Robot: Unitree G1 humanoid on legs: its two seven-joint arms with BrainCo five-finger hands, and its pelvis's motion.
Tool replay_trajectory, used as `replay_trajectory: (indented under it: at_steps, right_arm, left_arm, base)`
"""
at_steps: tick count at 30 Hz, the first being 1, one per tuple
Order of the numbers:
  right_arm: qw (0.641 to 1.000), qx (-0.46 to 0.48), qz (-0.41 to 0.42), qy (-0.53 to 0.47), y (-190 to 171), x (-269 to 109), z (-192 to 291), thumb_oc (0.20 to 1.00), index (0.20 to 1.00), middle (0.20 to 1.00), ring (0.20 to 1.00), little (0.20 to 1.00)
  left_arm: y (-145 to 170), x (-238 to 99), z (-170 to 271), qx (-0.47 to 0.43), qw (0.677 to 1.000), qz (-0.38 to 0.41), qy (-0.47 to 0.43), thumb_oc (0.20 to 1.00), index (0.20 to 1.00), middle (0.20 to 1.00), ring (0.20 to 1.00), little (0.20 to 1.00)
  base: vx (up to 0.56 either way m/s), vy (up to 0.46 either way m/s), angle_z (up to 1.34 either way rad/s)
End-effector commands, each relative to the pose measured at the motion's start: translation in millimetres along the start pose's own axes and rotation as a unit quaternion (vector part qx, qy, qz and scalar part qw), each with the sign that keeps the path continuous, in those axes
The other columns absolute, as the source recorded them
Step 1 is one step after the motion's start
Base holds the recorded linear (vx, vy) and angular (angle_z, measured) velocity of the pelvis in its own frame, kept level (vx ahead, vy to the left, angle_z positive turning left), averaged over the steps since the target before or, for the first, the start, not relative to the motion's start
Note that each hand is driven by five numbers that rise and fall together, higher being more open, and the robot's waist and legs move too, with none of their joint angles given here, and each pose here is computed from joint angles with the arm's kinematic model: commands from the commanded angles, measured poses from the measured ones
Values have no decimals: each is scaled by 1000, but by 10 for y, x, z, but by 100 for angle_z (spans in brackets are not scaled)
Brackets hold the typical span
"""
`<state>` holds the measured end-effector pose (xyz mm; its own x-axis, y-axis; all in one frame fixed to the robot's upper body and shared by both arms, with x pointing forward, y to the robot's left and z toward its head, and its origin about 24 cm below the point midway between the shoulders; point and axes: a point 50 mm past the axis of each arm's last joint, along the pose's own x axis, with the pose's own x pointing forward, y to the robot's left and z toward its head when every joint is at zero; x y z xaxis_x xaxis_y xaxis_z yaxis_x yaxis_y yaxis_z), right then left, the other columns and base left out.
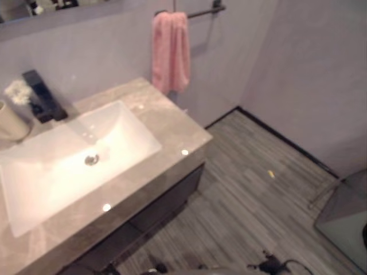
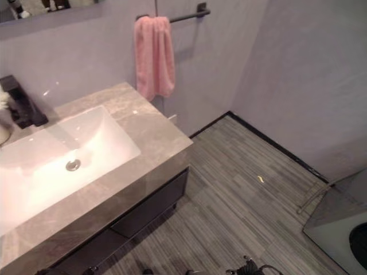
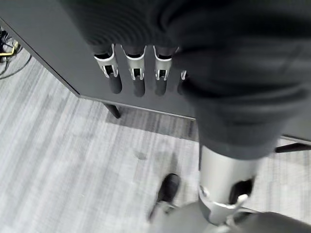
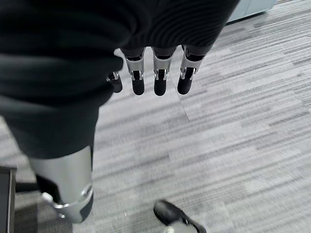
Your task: Put brush and paste in cup on sink, flatten towel.
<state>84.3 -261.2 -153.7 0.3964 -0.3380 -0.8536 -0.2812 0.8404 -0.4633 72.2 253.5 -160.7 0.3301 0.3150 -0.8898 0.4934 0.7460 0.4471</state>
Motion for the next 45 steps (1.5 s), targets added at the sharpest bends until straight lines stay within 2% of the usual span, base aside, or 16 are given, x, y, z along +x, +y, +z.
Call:
replay_trajectory:
  at_steps: [1,3,5,6,9,11,18,24,29,45]
  right_arm:
    - [1000,5,-30,0,-186,21,-5,1000,1000,1000,1000,1000]
    - [999,34,-42,-1,-265,38,33,1000,1000,1000,1000,1000]
    - [994,101,-45,4,-287,45,39,1000,1000,1000,1000,1000]
    - [993,110,-43,10,-268,35,-7,1000,1000,1000,1000,1000]
    - [994,100,-43,16,-252,21,-63,1000,1000,1000,1000,1000]
    - [994,94,-48,-10,-285,37,68,1000,1000,1000,1000,1000]
    - [994,87,-55,-31,-338,51,188,1000,1000,1000,1000,1000]
    - [997,42,-45,-41,-287,62,279,1000,1000,1000,1000,1000]
    - [999,6,-18,-32,-166,46,194,1000,1000,1000,1000,1000]
    - [999,42,-26,6,-189,1,-88,1000,1000,1000,1000,1000]
  left_arm:
    - [86,29,208,-19,999,19,-26,1000,1000,1000,1000,1000]
    - [68,30,291,-26,999,17,-41,1000,1000,1000,1000,1000]
    - [58,28,328,-29,998,17,-47,1000,1000,1000,1000,1000]
    - [47,26,359,-8,998,15,-57,1000,1000,1000,1000,1000]
    - [46,24,461,27,996,11,-79,1000,1000,1000,1000,1000]
    - [64,18,616,47,993,14,-109,1000,1000,1000,1000,1000]
    - [129,-10,905,71,983,32,-163,1000,1000,1000,1000,1000]
    - [148,15,752,78,987,31,-134,1000,1000,1000,1000,1000]
    - [153,29,629,67,991,24,-109,1000,1000,1000,1000,1000]
    - [192,35,703,44,993,32,-109,1000,1000,1000,1000,1000]
  base:
    - [-143,-302,-61]
    - [-54,-128,-79]
    - [32,30,-89]
    - [40,88,-165]
    - [-18,110,-67]
    - [-120,259,24]
    - [-113,283,-109]
    - [-78,110,-153]
    - [11,-106,-47]
    - [-14,-189,2]
